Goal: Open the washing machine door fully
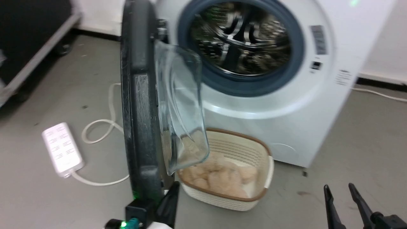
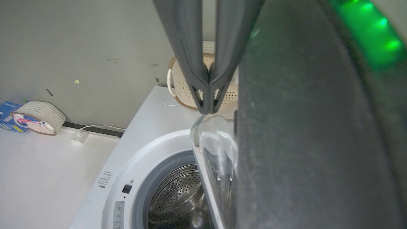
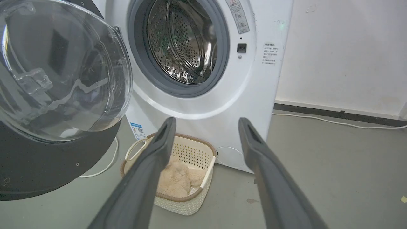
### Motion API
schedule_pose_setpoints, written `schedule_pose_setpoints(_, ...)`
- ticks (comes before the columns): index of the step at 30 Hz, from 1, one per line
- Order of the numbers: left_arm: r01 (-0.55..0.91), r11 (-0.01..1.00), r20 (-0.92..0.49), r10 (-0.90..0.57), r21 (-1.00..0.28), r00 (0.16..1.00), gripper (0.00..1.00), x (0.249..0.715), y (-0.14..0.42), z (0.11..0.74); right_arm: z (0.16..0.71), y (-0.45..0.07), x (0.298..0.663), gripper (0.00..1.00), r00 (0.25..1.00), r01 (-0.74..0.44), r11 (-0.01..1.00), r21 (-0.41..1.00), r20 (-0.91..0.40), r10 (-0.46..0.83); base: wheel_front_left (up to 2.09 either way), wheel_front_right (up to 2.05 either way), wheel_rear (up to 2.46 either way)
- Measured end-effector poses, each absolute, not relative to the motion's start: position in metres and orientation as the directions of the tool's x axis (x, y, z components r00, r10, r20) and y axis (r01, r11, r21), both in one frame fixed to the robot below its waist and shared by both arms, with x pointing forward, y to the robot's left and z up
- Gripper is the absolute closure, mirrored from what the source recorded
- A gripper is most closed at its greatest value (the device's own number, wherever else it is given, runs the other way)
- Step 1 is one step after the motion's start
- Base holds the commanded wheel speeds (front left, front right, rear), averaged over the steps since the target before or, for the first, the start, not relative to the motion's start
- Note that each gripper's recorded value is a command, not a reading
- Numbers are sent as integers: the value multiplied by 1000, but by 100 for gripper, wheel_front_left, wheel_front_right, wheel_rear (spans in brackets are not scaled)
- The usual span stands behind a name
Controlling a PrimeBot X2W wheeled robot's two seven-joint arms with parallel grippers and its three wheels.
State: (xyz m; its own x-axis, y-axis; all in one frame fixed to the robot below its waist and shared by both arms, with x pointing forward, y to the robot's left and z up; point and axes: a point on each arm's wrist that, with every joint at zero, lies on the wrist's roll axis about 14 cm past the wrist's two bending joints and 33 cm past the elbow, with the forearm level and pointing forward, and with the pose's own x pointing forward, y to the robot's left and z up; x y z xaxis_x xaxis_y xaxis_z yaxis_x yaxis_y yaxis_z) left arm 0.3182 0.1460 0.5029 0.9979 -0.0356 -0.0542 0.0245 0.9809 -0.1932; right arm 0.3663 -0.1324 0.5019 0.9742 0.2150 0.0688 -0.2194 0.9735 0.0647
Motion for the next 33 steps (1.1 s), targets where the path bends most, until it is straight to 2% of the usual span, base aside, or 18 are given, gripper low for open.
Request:
schedule_pose_setpoints(8, -213, 960, -42, 209, -183, 977, 100, 292, 221, 508, 498, -79, 376, 0, 929, -369, 927, 70, 57, 366, 0, 0, 0)
schedule_pose_setpoints(12, -300, 943, -54, 295, -146, 954, 100, 287, 258, 507, 490, -66, 381, 0, 915, -403, 912, 78, 37, 402, 0, 0, 0)
schedule_pose_setpoints(28, -550, 832, -94, 554, 66, 827, 100, 304, 419, 520, 447, -69, 408, 0, 919, -386, 920, 67, -62, 390, 0, 0, 0)
schedule_pose_setpoints(33, -613, 786, -114, 618, 74, 778, 100, 315, 460, 522, 441, -79, 419, 0, 931, -356, 933, 53, -68, 359, 0, 0, 0)
